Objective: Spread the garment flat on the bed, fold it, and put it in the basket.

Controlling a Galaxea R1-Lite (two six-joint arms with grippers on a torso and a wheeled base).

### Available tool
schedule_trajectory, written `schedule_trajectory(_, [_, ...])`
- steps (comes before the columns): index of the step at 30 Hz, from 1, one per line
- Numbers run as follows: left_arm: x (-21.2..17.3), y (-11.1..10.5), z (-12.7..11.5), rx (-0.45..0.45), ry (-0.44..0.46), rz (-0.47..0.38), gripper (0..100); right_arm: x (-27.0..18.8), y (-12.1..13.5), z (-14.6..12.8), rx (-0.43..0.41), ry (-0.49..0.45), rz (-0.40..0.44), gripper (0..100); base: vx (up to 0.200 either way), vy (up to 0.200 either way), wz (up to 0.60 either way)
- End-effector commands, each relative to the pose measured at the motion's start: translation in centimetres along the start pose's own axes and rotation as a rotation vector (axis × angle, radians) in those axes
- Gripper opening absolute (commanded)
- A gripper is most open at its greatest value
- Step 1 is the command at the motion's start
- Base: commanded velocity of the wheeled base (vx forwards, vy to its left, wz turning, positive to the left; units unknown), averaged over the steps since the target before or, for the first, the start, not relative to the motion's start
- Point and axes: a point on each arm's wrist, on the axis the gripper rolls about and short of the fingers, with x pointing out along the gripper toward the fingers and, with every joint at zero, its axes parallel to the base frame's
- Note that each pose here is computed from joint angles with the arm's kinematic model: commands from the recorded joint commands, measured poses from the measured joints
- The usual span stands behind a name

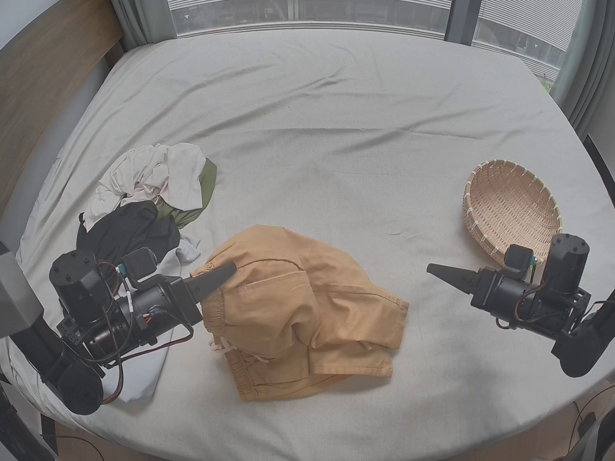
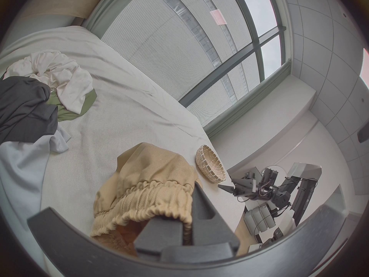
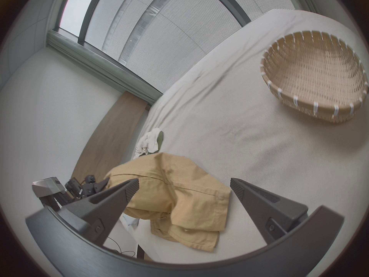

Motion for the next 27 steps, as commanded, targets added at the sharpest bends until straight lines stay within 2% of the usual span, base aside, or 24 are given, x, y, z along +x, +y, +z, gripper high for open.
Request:
schedule_trajectory(1, [0.0, 0.1, 0.0, -0.001, -0.002, 0.005, 0, 2.3, -2.9, -3.0, 0.032, 0.078, -0.077, 100, 0.000, 0.000, 0.00])
schedule_trajectory(6, [-0.1, 0.2, 0.1, -0.001, -0.003, 0.006, 0, 4.1, -4.1, -4.8, 0.014, 0.064, -0.070, 100, 0.000, 0.000, 0.00])
schedule_trajectory(14, [-0.1, 0.2, 0.0, -0.003, -0.001, 0.008, 0, 5.4, -4.5, -7.3, 0.016, 0.131, -0.059, 100, 0.000, 0.000, 0.00])
schedule_trajectory(27, [-0.1, 0.3, 0.4, 0.002, -0.024, 0.024, 0, 6.5, -3.3, -7.3, -0.005, 0.123, -0.003, 100, 0.000, 0.000, 0.00])
